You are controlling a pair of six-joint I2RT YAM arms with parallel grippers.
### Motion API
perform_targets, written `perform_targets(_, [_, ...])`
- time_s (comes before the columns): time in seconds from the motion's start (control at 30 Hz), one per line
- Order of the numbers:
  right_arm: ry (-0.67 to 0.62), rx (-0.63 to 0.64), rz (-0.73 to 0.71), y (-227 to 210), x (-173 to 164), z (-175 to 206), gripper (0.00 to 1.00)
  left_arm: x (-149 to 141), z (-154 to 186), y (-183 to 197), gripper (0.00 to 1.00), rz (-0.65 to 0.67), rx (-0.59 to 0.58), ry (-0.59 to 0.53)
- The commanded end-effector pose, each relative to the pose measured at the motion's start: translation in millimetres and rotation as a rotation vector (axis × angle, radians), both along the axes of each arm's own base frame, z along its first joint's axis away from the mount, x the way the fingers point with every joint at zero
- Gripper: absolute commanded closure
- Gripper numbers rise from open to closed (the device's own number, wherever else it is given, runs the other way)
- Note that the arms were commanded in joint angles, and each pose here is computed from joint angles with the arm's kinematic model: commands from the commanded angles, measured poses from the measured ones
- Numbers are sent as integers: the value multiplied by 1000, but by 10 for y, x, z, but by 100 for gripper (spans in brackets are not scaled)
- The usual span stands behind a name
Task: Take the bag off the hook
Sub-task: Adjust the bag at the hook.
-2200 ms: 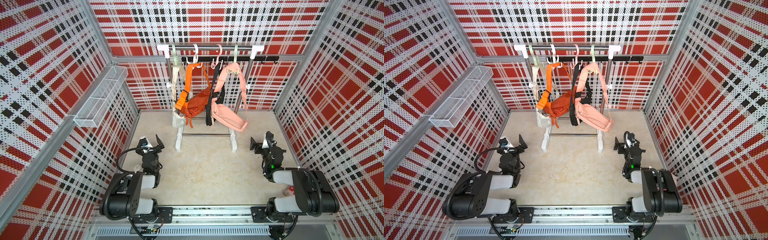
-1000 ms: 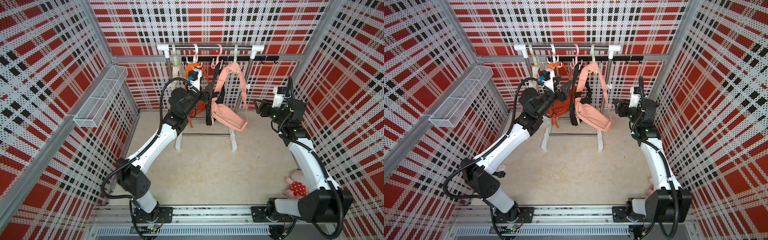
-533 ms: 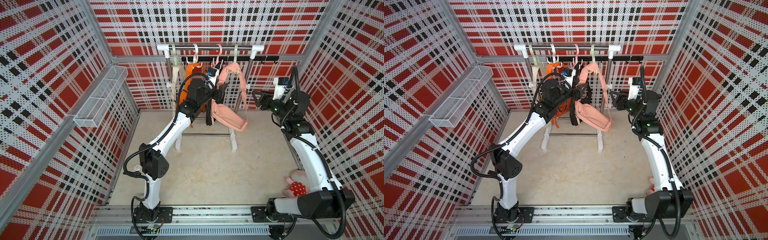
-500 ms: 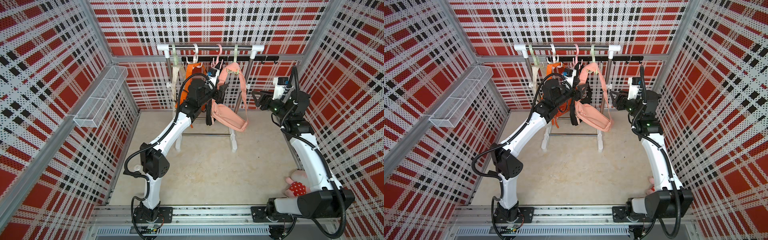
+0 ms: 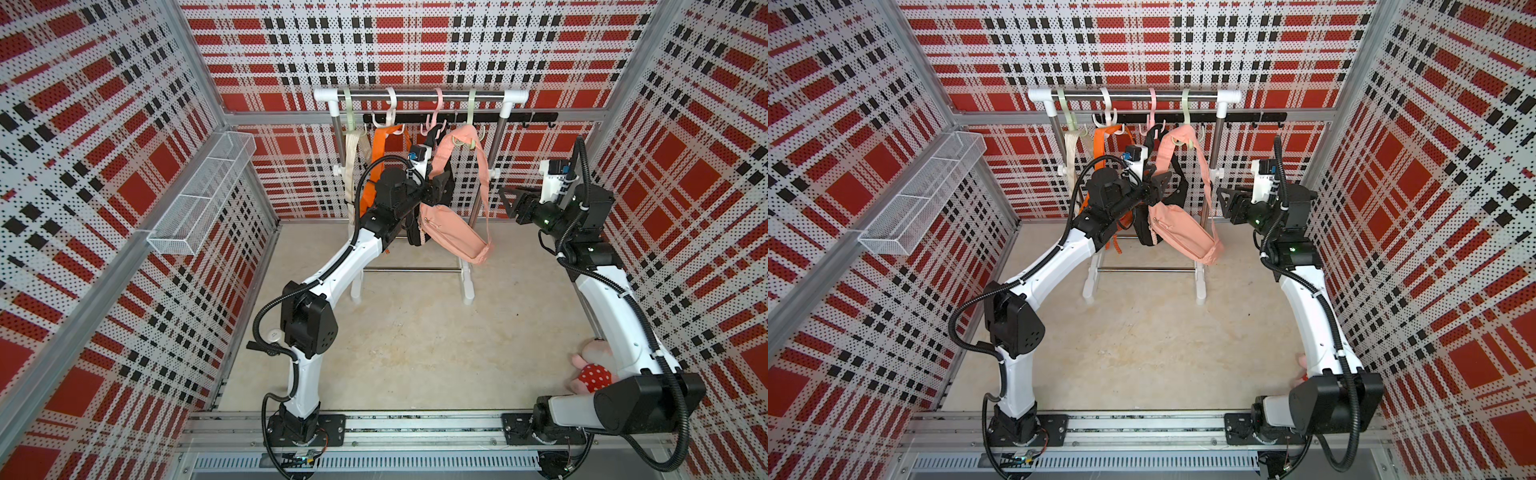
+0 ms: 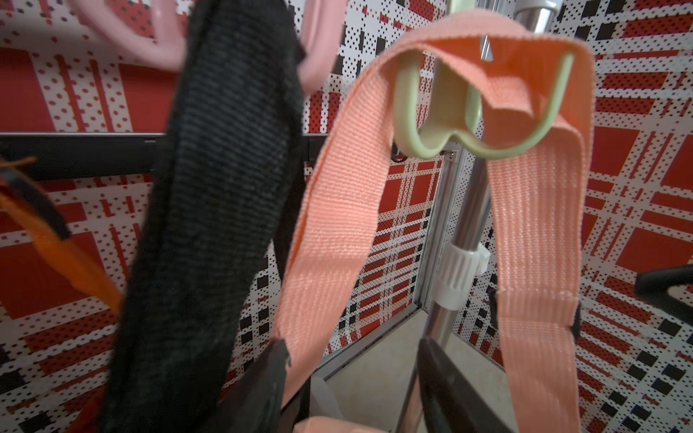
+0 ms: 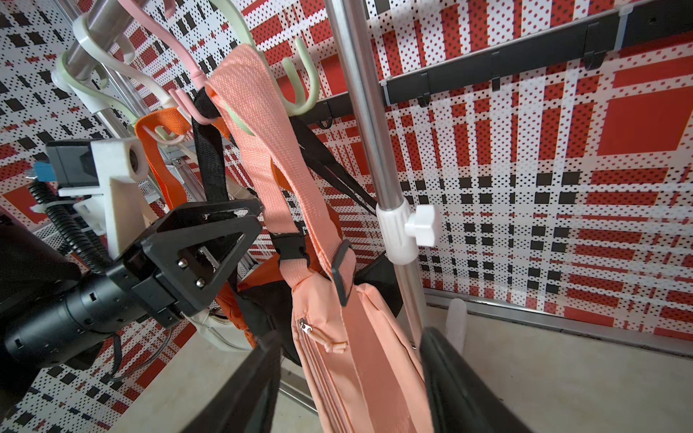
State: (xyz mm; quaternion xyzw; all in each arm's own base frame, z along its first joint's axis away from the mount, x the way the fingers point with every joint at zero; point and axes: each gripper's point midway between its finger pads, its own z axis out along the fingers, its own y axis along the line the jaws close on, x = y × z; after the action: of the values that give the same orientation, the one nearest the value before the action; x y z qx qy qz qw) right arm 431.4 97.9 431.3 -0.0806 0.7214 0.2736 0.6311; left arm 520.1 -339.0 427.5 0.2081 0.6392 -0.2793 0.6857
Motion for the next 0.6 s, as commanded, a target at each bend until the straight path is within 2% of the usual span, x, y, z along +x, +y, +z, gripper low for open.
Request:
perform_targets(0.0, [-56,5,55,104,-106,79,38,-188,465,226,40,-7,-70,-129])
perform_targets(0.1, [-82,0,81,180,-175,99,38,-81,436,370,39,-19,-110,-100])
perform_targets(0.23, [-90,-19,93,246,-224,98,38,-26,403,356,37,-136,-155,-73])
perform_targets(0.57, [-71,-38,51,185,-186,52,39,-70,323,51,36,-175,-69,-97])
